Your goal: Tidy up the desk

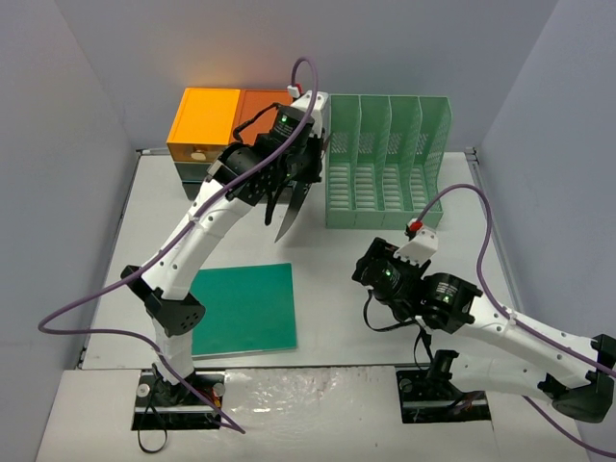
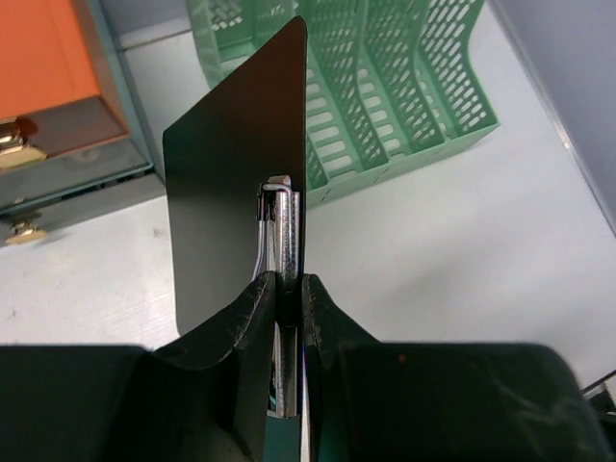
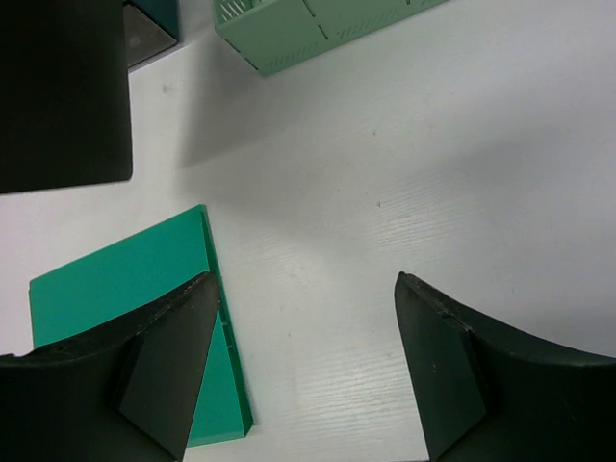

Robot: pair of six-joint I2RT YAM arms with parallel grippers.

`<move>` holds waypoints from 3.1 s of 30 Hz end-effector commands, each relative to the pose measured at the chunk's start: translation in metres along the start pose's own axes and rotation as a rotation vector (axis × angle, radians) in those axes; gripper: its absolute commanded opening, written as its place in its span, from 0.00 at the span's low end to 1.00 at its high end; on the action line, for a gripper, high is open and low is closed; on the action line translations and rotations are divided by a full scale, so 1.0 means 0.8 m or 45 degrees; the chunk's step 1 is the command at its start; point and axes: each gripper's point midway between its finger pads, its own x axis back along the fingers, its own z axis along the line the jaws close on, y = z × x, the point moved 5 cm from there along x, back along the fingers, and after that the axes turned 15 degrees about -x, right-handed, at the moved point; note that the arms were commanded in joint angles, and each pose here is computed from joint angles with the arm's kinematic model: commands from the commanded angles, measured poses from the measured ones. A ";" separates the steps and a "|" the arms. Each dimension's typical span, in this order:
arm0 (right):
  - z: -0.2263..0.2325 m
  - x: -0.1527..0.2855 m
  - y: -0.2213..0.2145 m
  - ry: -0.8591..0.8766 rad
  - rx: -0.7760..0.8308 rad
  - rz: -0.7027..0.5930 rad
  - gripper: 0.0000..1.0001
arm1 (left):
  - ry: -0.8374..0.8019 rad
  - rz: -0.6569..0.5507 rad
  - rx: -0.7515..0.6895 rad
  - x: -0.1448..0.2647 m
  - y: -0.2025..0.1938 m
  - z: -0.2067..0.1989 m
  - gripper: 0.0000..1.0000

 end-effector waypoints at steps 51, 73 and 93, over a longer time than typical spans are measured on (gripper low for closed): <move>-0.030 0.008 -0.017 -0.133 0.114 0.123 0.70 | -0.164 -0.803 0.259 -0.045 0.120 -0.009 0.00; -0.038 0.010 -0.023 -0.129 0.110 0.149 0.70 | -0.039 -0.721 0.227 -0.121 0.075 0.002 0.43; -0.020 0.017 -0.023 -0.098 0.159 0.169 0.70 | 0.097 -0.640 0.022 -0.208 0.058 0.046 0.55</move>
